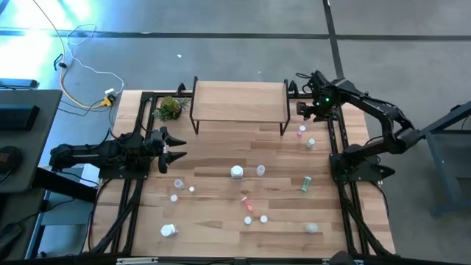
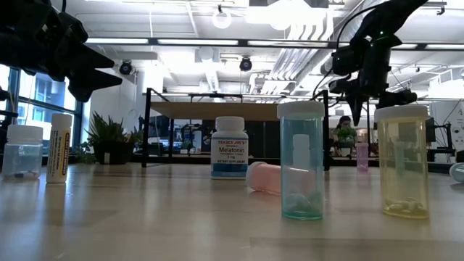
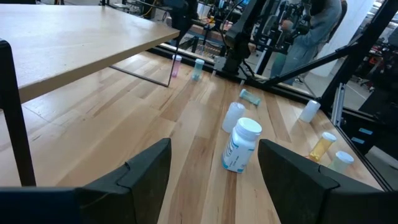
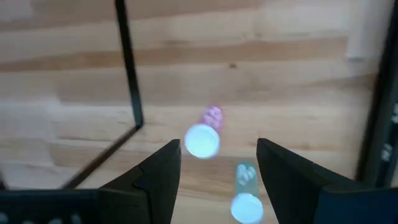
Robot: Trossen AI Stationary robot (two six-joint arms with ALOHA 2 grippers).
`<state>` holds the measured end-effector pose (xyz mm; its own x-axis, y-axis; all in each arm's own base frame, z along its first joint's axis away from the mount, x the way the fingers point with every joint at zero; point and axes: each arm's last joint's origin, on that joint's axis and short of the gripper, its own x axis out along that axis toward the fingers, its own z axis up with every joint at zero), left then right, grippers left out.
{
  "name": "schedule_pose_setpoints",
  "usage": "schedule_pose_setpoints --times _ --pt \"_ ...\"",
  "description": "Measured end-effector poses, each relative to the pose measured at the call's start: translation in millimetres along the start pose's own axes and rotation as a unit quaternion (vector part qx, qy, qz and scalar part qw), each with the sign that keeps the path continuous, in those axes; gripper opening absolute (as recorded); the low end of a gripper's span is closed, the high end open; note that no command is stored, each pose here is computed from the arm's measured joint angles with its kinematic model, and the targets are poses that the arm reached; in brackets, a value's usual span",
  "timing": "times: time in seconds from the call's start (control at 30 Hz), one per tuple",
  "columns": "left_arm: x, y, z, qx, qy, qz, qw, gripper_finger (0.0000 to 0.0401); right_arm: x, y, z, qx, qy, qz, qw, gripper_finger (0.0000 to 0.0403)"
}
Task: Pick and place medicine bottles onto shelf by color
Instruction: Put the pink pill bottle on the shelf
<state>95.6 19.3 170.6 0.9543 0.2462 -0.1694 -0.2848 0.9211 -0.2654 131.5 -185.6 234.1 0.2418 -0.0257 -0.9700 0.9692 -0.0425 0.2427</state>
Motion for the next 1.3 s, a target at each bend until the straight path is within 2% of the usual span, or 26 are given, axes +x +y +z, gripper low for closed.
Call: schedule_pose_setpoints --times 0.23,0.5,0.87,1.3 --pt "0.0 0.0 0.0 0.0 0.0 0.0 1.0 0.0229 12.7 2.3 0.1 0.005 -0.011 0.029 0.999 0.0202" --pt "0.0 0.5 0.2 0.0 -0.003 0.009 1.0 0.0229 27.6 3.2 -13.9 -0.001 0.012 0.009 1.0 0.0202" --pt "0.0 0.6 0.2 0.0 -0.003 0.011 1.0 0.0229 31.1 9.1 -14.2 0.001 -0.016 0.007 1.0 0.0202" --pt "0.0 0.6 0.2 0.0 -0.003 0.011 1.0 0.0229 31.1 8.0 -15.0 0.007 -0.014 0.0 1.0 0.0202"
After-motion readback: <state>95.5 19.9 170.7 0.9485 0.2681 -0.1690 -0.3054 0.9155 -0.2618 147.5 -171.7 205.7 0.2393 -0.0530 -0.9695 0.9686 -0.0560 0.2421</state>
